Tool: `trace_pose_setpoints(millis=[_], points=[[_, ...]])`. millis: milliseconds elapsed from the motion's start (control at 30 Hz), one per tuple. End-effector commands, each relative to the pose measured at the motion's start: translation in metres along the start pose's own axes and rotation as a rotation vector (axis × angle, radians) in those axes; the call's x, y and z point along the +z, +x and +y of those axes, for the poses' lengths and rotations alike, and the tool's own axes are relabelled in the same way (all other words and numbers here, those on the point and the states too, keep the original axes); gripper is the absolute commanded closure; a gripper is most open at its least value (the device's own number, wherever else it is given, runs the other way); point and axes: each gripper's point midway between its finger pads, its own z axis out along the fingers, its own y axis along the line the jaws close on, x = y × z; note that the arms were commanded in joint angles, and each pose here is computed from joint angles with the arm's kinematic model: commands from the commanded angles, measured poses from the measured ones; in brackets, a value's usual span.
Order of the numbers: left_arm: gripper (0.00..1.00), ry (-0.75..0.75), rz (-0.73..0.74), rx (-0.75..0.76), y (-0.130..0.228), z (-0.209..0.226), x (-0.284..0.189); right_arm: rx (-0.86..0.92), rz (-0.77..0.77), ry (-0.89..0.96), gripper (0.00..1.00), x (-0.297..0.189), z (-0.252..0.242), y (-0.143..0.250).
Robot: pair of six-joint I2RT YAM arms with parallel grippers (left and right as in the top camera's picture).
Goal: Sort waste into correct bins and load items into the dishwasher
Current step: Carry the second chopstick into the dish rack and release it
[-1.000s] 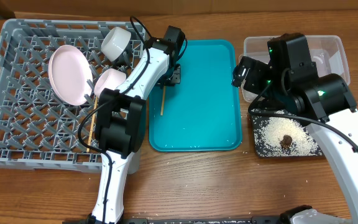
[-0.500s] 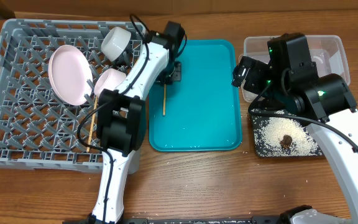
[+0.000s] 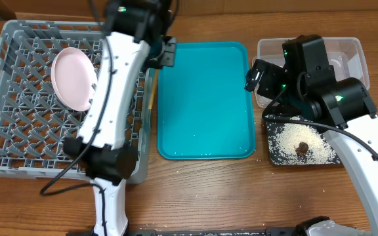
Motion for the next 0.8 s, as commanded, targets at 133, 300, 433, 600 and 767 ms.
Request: trace_pose_setpoints(millis=[133, 300, 433, 600, 767], points=[[0.96, -0.080, -0.026, -0.003, 0.040, 0.045, -0.050, 0.002, -0.009, 0.004, 0.00, 0.000, -0.001, -0.002], [0.96, -0.186, 0.085, -0.064, 0.085, 0.104, -0.028, 0.002, -0.009, 0.004, 0.00, 0.000, -0.001, -0.002], [0.96, -0.183, 0.114, -0.074, 0.092, 0.135, 0.005, 0.002, -0.009, 0.004, 0.00, 0.000, -0.001, -0.002], [0.96, -0.066, 0.093, -0.025, 0.092, 0.152, 0.050, 0.002, -0.009, 0.004, 0.00, 0.000, -0.001, -0.002], [0.96, -0.023, 0.043, 0.030, 0.091, 0.163, 0.086, 0.002, -0.009, 0.004, 0.00, 0.000, -0.001, -0.002]])
